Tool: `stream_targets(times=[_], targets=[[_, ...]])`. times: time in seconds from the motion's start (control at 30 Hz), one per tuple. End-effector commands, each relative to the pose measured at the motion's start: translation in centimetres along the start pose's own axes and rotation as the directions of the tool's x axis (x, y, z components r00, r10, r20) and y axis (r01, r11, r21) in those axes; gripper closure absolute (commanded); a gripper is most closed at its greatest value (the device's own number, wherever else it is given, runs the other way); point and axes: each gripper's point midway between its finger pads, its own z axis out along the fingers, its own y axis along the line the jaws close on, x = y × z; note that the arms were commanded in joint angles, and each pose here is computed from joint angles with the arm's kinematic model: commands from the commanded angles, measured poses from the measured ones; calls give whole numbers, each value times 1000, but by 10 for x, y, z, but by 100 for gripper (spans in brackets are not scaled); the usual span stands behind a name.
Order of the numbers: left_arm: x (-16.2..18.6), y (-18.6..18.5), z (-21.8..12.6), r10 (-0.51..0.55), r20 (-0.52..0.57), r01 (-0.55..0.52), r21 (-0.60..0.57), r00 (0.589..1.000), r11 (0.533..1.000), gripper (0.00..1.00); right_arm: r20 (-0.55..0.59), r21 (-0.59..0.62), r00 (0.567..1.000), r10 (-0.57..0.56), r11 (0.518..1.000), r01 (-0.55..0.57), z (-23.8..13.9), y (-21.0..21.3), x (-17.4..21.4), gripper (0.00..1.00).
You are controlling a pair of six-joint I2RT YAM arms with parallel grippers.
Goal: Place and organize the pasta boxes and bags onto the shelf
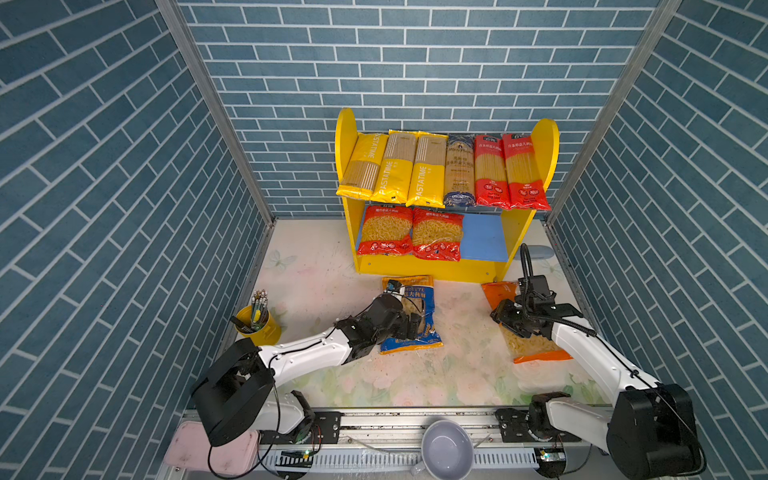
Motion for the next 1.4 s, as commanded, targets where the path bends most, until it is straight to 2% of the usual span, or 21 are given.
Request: stream_targets(times=[0.0,0.13,0.27,0.33,0.5,0.7,0.83,1.03,1.13,1.27,1.37], targets=[[10,31,-4,-112,-22,111,-49,993,993,8,3,-51,1000,-1,999,2,-1,15,-3,46],[16,63,-9,-204,-27,201,-98,979,975,8,-13,-48,1000,-7,999,7,2,16,4,45],[2,59,-18,-151,0,151,-83,988,985,8,37,17,999,-8,1000,7,-11,2,-7,45],[-9,50,-23,-129,21,130,-52,991,990,9,81,89,997,-13,996,6,-24,-12,-21,45],[-31,2,-20,-13,50,11,48,999,999,8,204,220,977,68,969,-114,-48,-55,-59,45],[-32,-80,14,78,17,-80,189,997,979,9,312,196,922,229,934,-298,-51,-95,-108,44],[-24,-112,32,97,-25,-88,244,995,966,9,334,163,888,317,908,-385,-41,-114,-125,44],[-22,-118,38,80,-44,-65,268,996,961,9,286,149,871,398,880,-451,-13,-134,-125,45],[-16,-113,41,80,-55,-64,256,995,964,9,235,63,866,441,882,-466,6,-122,-110,49],[-15,-114,44,71,-58,-53,262,996,964,9,160,67,900,406,905,-420,25,-102,-80,49],[-28,-123,46,8,-42,5,308,999,951,9,103,51,920,377,922,-384,35,-82,-57,50]])
